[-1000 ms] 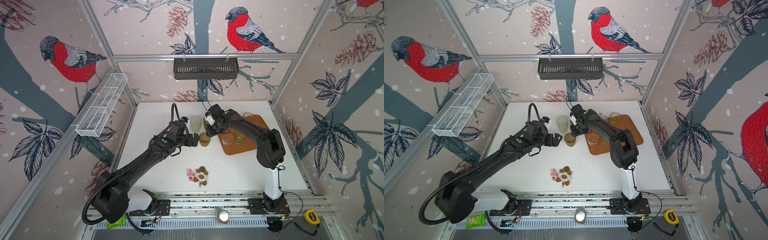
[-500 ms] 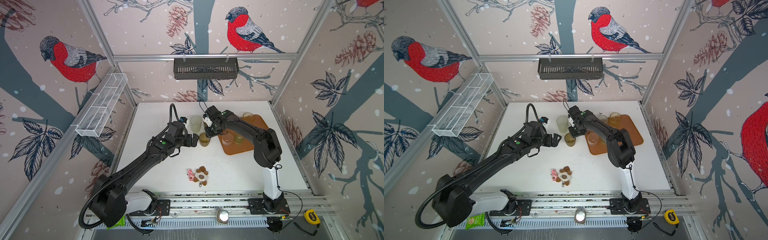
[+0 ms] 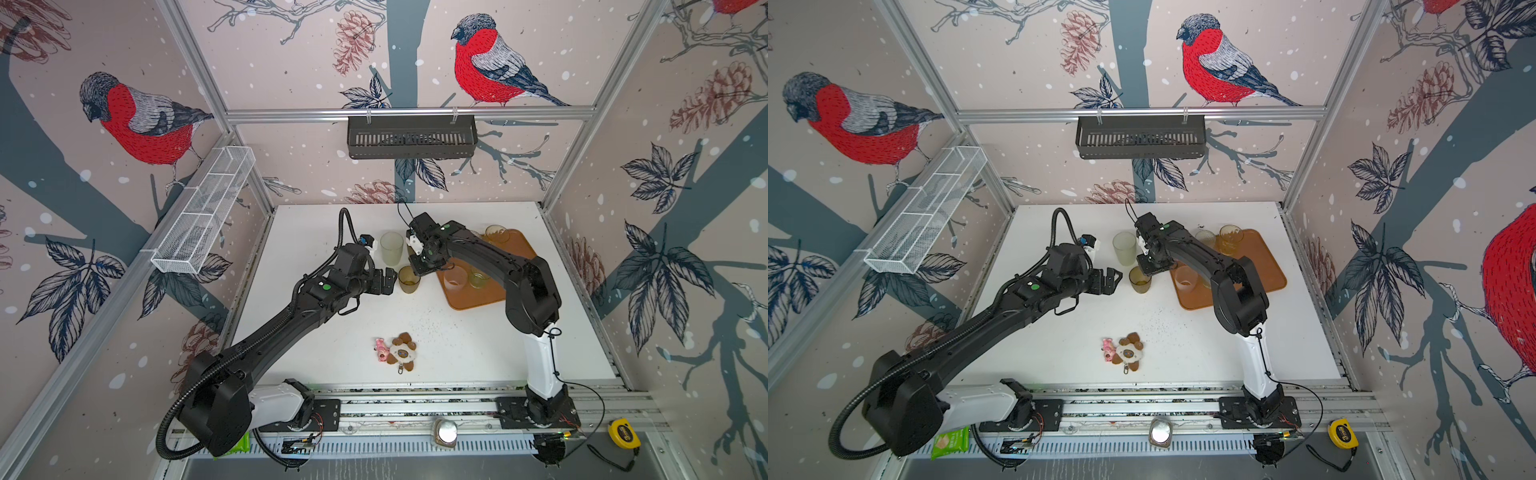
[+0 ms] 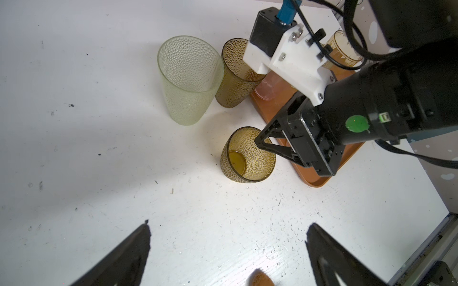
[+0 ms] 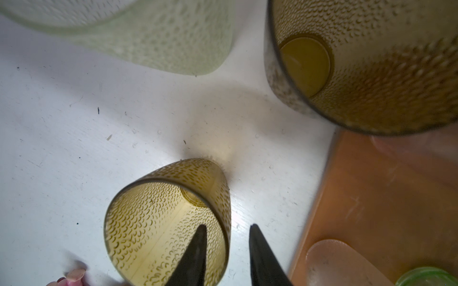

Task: Place the glasses into the tray
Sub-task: 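Lower the right gripper onto the olive glass rim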

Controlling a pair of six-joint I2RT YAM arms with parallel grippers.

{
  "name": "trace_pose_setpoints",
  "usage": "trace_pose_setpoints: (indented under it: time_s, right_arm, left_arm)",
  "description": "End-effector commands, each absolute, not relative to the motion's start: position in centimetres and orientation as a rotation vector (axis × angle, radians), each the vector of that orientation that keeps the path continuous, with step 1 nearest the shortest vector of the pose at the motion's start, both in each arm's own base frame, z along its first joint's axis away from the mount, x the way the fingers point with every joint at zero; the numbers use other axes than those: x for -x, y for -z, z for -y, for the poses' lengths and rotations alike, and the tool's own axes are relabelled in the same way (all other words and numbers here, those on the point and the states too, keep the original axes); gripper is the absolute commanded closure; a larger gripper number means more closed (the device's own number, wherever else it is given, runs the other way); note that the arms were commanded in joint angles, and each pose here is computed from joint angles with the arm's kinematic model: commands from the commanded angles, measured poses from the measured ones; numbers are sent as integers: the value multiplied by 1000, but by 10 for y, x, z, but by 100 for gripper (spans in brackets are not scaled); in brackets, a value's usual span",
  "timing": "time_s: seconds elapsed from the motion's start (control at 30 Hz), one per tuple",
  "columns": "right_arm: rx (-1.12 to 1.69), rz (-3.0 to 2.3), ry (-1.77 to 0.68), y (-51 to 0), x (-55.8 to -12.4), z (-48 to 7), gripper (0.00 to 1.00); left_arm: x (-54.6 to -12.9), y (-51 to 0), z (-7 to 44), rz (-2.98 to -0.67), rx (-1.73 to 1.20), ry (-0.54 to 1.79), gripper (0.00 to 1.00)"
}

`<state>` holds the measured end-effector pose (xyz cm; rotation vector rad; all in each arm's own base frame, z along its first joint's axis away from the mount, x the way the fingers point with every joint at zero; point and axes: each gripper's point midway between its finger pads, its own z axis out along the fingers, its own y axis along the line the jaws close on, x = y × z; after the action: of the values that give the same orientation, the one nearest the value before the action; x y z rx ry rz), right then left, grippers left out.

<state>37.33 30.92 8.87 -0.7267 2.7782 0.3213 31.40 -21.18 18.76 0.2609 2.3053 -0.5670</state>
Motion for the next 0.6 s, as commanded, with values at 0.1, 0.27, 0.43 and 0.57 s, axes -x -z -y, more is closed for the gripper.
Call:
trace_pose_setpoints:
  time_s: [0.1, 0.27, 0.43, 0.57]
  right_arm:
    - [724, -2782, -308, -88, -373, -309, 70]
    - [724, -2786, -306, -86, -373, -309, 73]
    - [723, -2789, -300, -85, -374, -309, 77]
    - [724, -2784, -294, -85, -376, -310, 79]
  left_arm:
    - [-316, -190, 212, -2293, -253, 574, 2]
    - [-315, -189, 212, -2293, -256, 573, 2]
    - [-316, -190, 212, -2289, -256, 576, 2]
    - [-317, -190, 213, -2285, -260, 578, 2]
